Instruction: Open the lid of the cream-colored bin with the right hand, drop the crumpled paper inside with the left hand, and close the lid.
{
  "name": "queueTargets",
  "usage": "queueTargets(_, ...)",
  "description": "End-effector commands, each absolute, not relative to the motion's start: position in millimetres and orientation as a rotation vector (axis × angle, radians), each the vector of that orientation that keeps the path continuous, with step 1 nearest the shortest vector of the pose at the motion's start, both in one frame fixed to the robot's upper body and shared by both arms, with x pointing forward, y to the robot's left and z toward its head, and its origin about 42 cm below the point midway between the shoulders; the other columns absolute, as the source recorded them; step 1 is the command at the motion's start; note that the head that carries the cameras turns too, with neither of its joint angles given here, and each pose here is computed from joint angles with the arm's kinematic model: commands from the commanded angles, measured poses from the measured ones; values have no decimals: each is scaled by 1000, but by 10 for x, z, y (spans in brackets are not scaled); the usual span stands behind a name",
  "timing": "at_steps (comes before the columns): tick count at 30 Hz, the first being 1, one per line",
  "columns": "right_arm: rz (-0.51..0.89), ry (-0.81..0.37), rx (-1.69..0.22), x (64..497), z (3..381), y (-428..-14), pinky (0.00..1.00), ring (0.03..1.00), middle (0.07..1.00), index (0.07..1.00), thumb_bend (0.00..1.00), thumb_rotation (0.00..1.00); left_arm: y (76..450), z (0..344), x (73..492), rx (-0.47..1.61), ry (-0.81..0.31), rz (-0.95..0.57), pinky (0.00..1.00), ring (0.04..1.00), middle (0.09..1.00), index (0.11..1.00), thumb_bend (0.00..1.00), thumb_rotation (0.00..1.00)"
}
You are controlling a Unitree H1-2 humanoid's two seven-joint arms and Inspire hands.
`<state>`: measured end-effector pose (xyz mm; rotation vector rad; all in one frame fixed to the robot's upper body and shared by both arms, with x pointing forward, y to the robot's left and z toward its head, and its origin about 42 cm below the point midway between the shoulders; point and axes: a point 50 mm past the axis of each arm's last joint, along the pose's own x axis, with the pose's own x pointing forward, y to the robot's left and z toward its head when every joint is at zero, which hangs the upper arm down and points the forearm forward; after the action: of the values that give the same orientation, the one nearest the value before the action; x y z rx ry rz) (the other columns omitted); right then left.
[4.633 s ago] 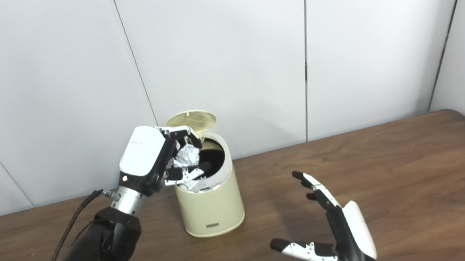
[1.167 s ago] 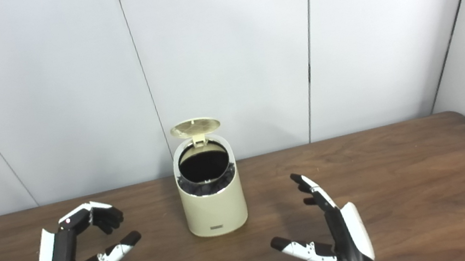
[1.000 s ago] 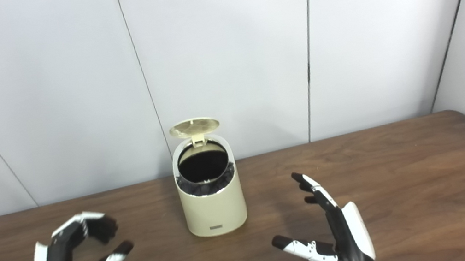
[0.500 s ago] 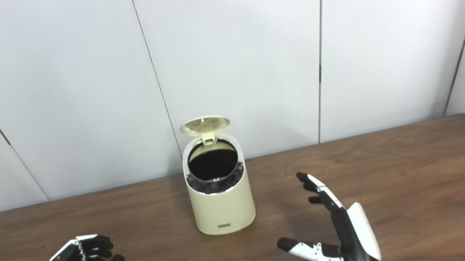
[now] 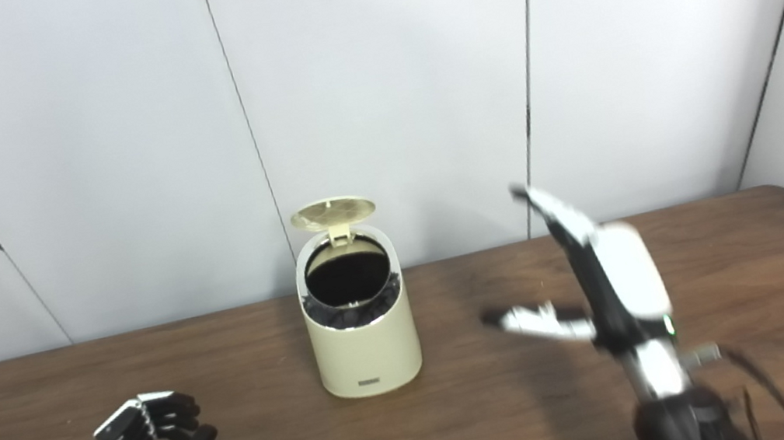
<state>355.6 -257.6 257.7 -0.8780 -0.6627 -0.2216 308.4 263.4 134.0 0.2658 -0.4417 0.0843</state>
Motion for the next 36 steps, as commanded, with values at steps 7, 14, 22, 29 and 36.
queueTargets(7,-197,-795,-949,3800,3568,-2306,691,842,870,869,926,647,2538,1308,3121,246,-438,78,429,521,558,549,722,274)
queueTargets(14,-140,-787,-1052,4007,3800,-2149,645,832,868,857,958,645,2472,1296,3134,241,-435,73,430,519,555,545,737,290)
queueTargets(22,-62,-755,-1182,4200,3914,-1866,645,820,858,862,1000,729,2421,1284,3144,239,-427,71,424,518,551,540,749,288)
queueTargets(29,44,-722,-1301,4311,4052,-1629,667,814,843,857,978,681,2393,1281,3139,243,-419,71,426,520,551,540,751,277)
queueTargets(36,127,-675,-1367,4504,4023,-1548,684,785,814,827,993,664,2351,1276,3136,248,-418,67,414,504,540,528,759,275)
